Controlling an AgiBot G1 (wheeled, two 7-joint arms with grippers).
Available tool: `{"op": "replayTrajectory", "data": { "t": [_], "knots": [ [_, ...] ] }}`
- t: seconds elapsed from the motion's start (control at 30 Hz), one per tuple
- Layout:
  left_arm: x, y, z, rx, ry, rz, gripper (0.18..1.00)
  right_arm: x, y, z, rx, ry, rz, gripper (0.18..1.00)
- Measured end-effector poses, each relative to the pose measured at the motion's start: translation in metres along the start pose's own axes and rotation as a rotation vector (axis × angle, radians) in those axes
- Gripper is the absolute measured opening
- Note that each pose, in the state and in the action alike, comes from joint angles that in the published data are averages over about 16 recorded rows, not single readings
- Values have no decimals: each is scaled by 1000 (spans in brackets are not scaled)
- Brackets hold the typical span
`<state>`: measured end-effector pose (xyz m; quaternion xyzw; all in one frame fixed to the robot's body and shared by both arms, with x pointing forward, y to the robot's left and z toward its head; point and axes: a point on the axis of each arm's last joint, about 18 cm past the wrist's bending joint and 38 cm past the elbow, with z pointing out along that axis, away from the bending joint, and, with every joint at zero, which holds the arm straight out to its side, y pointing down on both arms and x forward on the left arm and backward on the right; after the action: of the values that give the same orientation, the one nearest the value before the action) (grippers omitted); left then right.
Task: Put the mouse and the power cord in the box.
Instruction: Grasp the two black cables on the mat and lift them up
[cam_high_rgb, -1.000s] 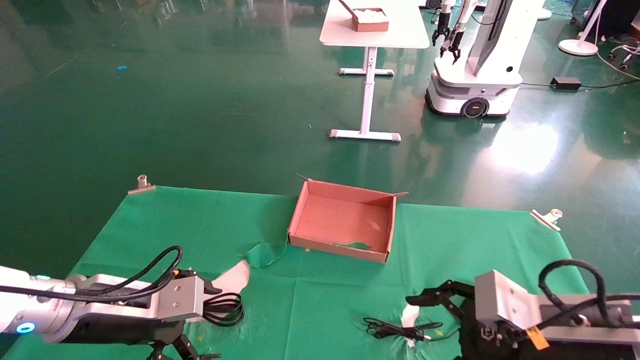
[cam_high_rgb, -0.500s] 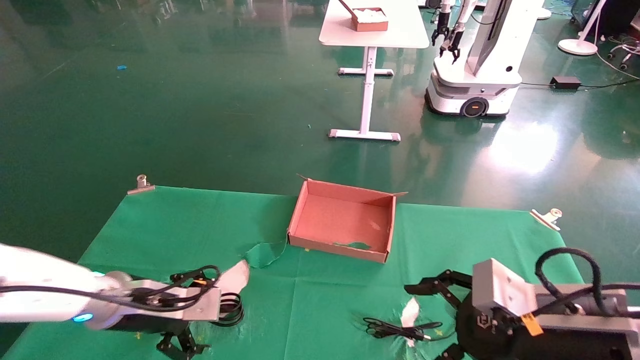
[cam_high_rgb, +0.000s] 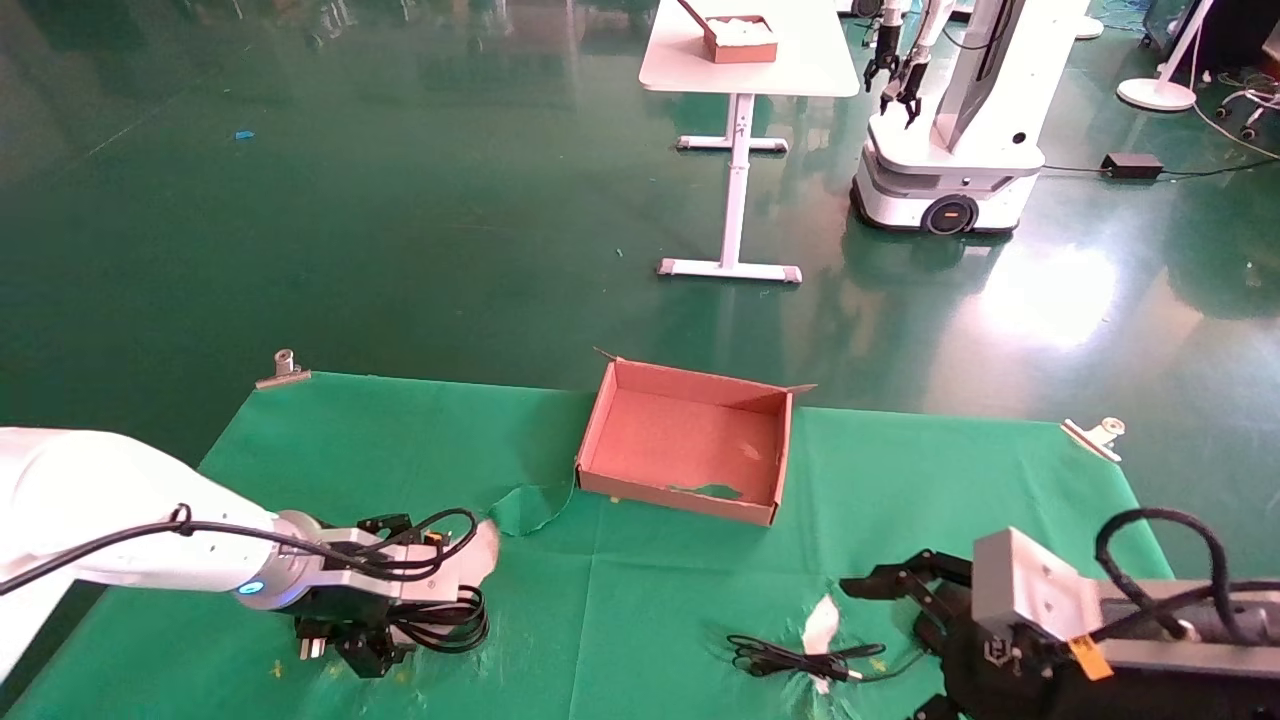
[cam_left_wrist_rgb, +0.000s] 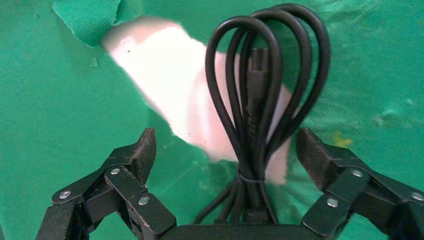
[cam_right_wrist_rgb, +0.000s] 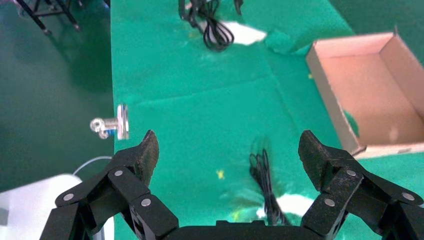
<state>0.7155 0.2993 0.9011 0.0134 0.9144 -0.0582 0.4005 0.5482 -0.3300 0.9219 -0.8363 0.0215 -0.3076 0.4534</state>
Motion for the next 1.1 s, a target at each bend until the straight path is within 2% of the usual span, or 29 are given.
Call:
{"op": "replayTrajectory", "data": {
  "t": [0.23, 0.53, 0.8, 1.1],
  "knots": [
    [-3, 2, 5, -9, 0, -2, 1001, 9, 18, 30, -192, -5, -95, 1001],
    [-5, 3, 7, -7, 2, -3, 1001, 45, 26, 89, -422, 35, -237, 1001],
    [-6, 4, 8, -6, 4, -2, 1001, 65, 21, 132, -486, 59, -275, 1001],
    [-7, 4, 8, -7, 5, -3, 1000, 72, 19, 155, -502, 66, -270, 1001]
  ]
}}
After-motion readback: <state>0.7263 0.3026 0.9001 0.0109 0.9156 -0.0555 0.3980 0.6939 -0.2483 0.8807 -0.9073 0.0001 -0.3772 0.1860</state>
